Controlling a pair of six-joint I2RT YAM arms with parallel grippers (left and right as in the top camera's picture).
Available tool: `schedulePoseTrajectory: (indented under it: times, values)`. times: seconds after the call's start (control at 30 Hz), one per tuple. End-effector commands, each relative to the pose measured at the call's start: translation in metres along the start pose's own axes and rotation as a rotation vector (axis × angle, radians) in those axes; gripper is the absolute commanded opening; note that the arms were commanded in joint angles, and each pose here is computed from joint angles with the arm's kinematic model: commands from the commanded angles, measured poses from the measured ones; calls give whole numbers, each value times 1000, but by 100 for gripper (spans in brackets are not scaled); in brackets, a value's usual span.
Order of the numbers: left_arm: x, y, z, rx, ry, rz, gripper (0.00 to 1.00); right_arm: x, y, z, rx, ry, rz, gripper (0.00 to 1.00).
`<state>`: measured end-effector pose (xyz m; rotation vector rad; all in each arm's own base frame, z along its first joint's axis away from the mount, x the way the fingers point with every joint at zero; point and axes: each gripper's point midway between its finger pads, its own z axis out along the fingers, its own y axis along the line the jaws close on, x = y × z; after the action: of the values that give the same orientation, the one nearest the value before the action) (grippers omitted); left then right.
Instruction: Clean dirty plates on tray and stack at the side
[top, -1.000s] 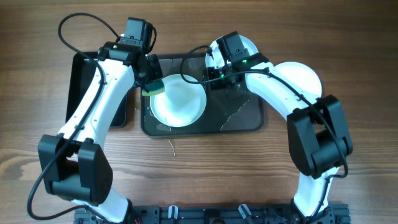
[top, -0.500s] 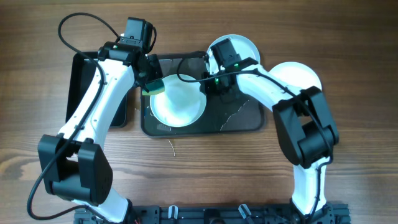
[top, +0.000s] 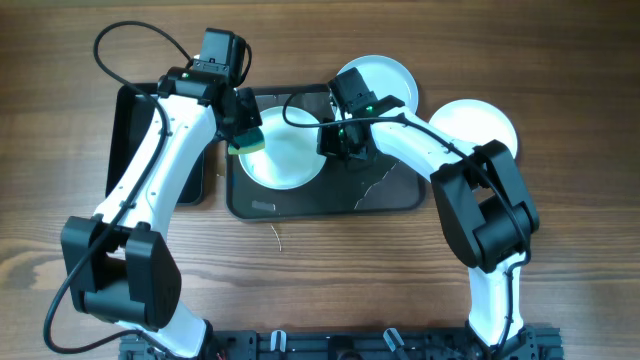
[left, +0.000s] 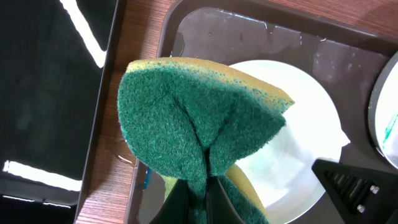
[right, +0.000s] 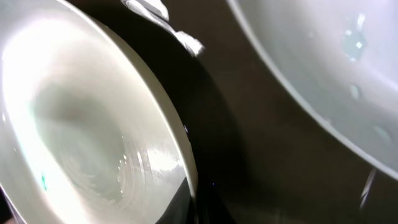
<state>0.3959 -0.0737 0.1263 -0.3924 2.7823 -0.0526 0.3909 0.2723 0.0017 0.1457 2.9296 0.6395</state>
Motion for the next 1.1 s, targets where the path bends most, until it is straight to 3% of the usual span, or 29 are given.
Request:
schedulePoseTrajectory:
  times: [0.0,0.17,0.77,1.07]
  values:
    - [14,-1,16,9,43,-44,4,-2,-22,7,97,-19,93,4]
    - [32,-8,44,81,68,-56,4,-1,-22,7,96,-17,93,4]
    - [64,0,113,162,-59,-62,4,-1,-21,7,90,-14,89,4]
    - [69,-69,94,476,-55,55,4,-1,-21,7,90,-14,84,4]
